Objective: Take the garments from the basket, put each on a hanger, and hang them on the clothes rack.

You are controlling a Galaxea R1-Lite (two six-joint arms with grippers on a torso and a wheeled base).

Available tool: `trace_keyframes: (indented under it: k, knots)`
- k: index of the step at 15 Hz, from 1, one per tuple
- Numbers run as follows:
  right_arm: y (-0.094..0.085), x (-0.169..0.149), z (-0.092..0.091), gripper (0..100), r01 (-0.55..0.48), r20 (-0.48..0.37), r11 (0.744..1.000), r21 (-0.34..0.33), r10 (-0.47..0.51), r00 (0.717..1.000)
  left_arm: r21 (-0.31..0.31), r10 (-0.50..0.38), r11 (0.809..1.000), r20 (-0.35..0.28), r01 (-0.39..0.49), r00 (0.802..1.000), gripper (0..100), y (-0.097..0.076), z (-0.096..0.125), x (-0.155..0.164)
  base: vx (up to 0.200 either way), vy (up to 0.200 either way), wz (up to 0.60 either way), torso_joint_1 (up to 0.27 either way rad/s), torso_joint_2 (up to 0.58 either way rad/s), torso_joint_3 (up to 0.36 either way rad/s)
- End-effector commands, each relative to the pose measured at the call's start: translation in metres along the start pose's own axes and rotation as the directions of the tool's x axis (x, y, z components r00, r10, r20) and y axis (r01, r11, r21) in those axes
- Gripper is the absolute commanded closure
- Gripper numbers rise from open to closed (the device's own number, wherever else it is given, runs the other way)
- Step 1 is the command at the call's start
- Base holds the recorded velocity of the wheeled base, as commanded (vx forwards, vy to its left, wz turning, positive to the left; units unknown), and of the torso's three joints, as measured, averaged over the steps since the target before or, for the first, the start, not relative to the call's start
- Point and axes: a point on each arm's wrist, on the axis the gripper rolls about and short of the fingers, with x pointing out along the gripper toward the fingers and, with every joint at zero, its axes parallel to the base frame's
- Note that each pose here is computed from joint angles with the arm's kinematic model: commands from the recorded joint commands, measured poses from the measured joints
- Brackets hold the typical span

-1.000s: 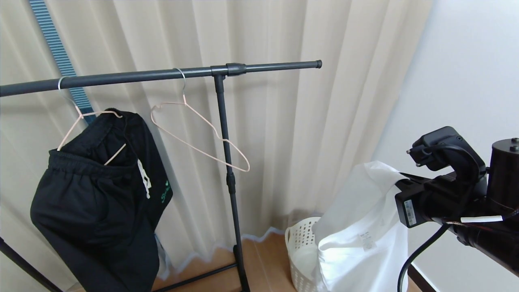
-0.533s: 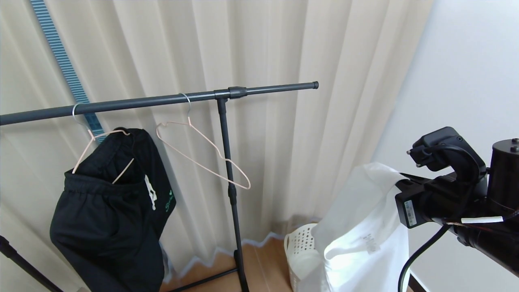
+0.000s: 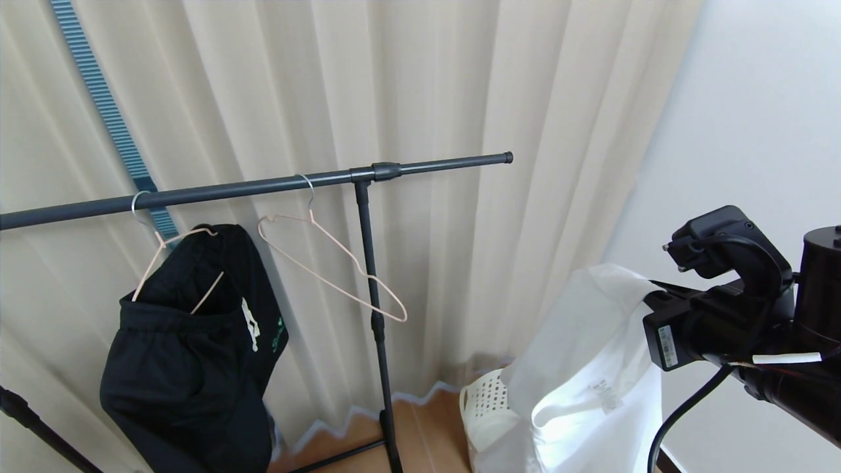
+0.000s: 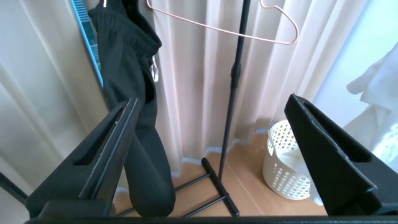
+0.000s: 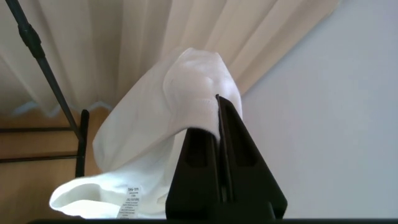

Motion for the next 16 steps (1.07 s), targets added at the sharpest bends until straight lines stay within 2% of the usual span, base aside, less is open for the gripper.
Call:
trace_keyframes:
  k: [1,3,10,14,16]
  knots:
    - [0.0001,-0.0001,-0.0002,100,-0.001,-0.001,1.000,-0.001,0.001,1.000,0.000,0.001,1.000,0.000,-0.001,1.000,0,0.0000,0.0000,0.0000,0.000,0.000,0.00,0.000,0.00,0.000]
    - [0.0000,-0.0007,-0.0028,100,-0.001,-0.006,1.000,-0.005,0.001,1.000,-0.001,0.001,1.000,0.000,-0.001,1.000,0,0.0000,0.0000,0.0000,0.000,0.000,0.00,0.000,0.00,0.000]
    - [-0.0011,-0.0024,-0.0025,100,-0.001,-0.002,1.000,-0.002,0.001,1.000,0.000,0.001,1.000,0.000,-0.001,1.000,0,0.0000,0.0000,0.0000,0.000,0.000,0.60,0.004,0.00,0.003]
    - [-0.0023,-0.0040,-0.0013,100,0.000,0.006,1.000,0.003,0.000,1.000,-0.001,0.001,1.000,0.000,-0.001,1.000,0,0.0000,0.0000,0.0000,0.000,0.000,0.00,0.000,0.00,0.000]
    - [-0.0022,-0.0040,-0.0024,100,0.000,0.003,1.000,-0.016,0.000,1.000,0.004,0.002,1.000,-0.004,-0.002,1.000,0,0.0001,-0.0005,0.0002,0.000,0.000,0.00,0.000,0.00,0.000]
